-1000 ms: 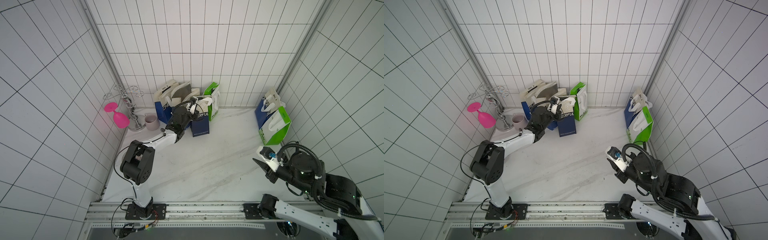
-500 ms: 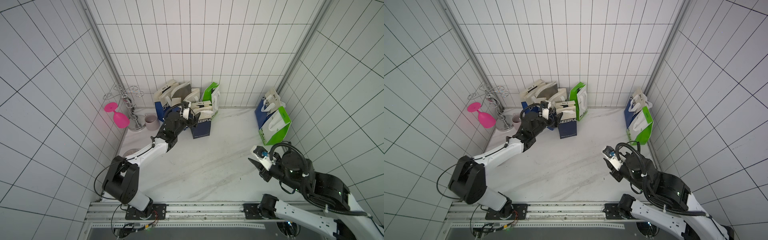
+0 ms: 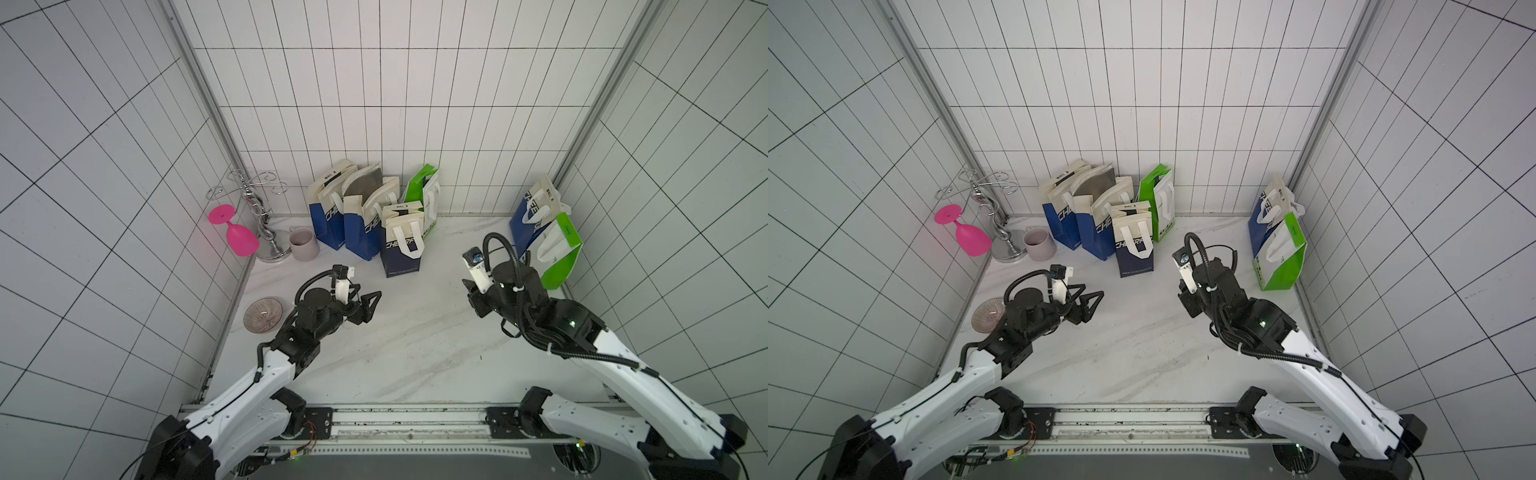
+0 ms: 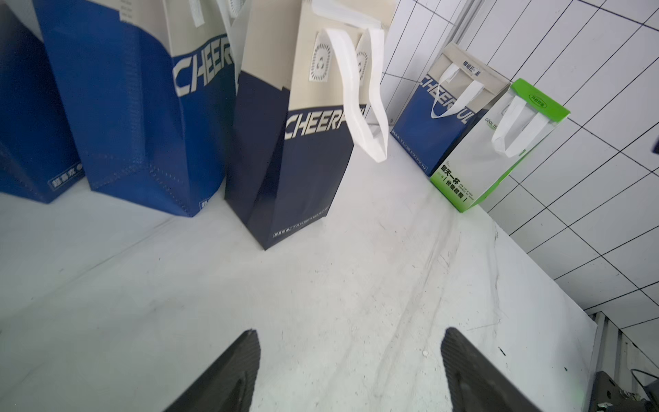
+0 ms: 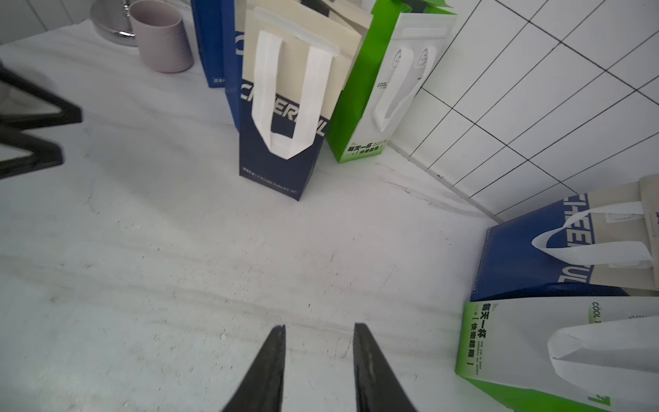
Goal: Open the takeout bag
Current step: Move the takeout bag to the center of the board.
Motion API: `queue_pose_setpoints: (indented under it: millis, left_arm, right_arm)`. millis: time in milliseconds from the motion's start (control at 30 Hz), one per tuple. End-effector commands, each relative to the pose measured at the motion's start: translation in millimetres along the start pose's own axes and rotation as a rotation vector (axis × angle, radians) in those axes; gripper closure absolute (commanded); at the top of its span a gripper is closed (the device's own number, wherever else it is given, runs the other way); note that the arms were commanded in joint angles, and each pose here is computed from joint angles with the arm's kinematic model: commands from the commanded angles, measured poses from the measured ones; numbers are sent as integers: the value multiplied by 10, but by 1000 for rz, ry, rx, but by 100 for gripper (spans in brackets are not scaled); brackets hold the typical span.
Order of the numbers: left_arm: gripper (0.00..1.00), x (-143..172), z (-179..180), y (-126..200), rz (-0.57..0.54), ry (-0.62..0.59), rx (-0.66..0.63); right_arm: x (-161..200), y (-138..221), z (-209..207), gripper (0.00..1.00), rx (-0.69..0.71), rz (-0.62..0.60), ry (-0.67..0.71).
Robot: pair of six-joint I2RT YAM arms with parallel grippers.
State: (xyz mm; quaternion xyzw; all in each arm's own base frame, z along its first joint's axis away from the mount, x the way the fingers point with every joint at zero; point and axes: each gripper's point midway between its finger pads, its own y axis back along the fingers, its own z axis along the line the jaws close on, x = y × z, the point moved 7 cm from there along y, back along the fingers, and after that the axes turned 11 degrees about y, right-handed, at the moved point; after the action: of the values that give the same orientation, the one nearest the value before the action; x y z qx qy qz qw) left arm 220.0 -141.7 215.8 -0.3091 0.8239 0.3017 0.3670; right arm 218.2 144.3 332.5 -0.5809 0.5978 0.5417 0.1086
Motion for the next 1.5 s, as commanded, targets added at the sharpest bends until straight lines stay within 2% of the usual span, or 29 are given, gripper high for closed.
queue_pose_setpoints:
  millis: [0,267,400,500,600,700,833,933,1100,1267,1467]
  left_arm:
    - [18,54,39,113,-29,19,-27]
    - [19,244,134,279,-63,0,-46]
    - [20,338,133,356,-47,6,-33]
    - [19,376,116,380,-82,1,-11]
    - [19,366,106,392,-89,0,-10]
    - [19,374,115,383,-79,0,-18]
    - [19,389,132,365,-64,-2,-33]
    - [19,380,105,366,-61,-3,-19]
    - [19,381,80,375,-62,-3,-3]
    - [19,374,100,380,-69,-10,-25]
    - [19,376,106,380,-69,-13,-29]
  right_arm:
    - [-362,-193,-334,67,82,-90,-178]
    - [-690,-643,-1489,67,303,-98,-426]
    - [-627,-813,-2065,67,426,-69,-550]
    - [-521,-806,-2321,67,500,-34,-606]
    - [-471,-706,-2296,68,495,-34,-606]
    - [-342,-416,-2152,67,503,-37,-631]
    - [190,126,-1851,63,622,-8,-682]
    - [583,298,-1719,56,702,19,-688]
    - [940,188,-1786,51,705,113,-739]
    - [1152,-168,-1877,46,679,196,-811]
    - [1405,-383,-2034,44,746,260,-850]
